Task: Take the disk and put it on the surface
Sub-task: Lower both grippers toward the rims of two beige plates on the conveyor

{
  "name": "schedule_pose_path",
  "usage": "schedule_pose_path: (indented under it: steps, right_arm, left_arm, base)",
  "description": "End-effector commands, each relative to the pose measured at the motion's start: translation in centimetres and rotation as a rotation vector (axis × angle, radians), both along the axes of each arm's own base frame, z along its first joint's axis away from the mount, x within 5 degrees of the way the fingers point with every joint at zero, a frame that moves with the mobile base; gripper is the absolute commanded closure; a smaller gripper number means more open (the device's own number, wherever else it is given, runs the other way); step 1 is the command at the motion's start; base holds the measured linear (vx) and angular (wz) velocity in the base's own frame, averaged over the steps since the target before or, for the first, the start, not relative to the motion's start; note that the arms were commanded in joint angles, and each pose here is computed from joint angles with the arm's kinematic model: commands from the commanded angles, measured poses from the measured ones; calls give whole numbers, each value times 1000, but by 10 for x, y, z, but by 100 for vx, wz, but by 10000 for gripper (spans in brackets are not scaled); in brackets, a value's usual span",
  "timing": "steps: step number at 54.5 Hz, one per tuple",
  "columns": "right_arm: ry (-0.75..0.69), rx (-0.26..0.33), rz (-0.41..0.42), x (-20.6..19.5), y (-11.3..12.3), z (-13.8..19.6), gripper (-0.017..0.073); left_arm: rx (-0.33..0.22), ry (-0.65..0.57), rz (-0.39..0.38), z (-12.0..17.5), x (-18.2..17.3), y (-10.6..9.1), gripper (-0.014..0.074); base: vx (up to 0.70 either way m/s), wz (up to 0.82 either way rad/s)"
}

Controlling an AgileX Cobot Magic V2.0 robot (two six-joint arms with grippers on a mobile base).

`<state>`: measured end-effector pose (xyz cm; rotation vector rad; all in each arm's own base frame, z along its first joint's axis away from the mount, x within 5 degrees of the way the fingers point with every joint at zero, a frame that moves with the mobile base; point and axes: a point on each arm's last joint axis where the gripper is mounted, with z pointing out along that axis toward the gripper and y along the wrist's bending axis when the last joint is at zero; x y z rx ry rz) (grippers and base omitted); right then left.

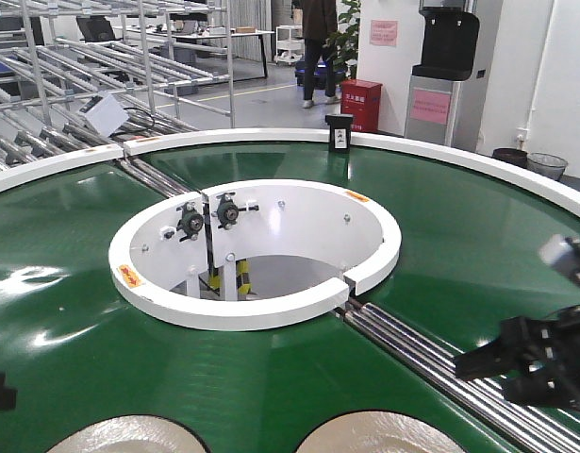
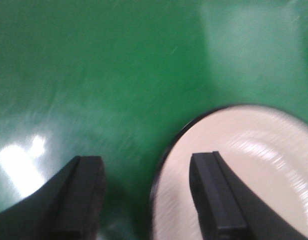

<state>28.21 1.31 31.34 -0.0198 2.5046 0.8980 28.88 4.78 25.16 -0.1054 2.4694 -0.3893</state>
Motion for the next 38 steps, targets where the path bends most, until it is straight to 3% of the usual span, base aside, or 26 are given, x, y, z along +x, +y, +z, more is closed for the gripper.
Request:
schedule_pose_path:
  steps: [1, 7, 12, 27, 32, 38]
  right_arm:
    - [-100, 40, -19, -5, -4, 26, 39]
    - [-109, 37, -29, -5, -5, 26, 39]
    - [-115, 38, -32, -4, -5, 27, 39]
    - [-138, 28, -59, -2, -7, 27, 39]
    - [-141, 26, -63, -1, -7, 28, 39]
    - [-143, 19, -65, -1, -7, 28, 39]
  left_arm:
    - [-4, 23, -50, -8, 7, 0, 111]
    - [-58, 146, -149, -37, 11, -3, 111]
    - [-122, 196, -180, -53, 15, -6, 111]
    - [-386, 214, -314, -80, 25, -25, 137]
    - [-425, 249, -332, -89, 26, -31, 218]
    - [-469, 286, -331, -97, 26, -32, 480]
  base:
    - [0, 0]
    - [0, 0]
    - [0, 0]
    - [0, 0]
    - [0, 0]
    - [0, 0]
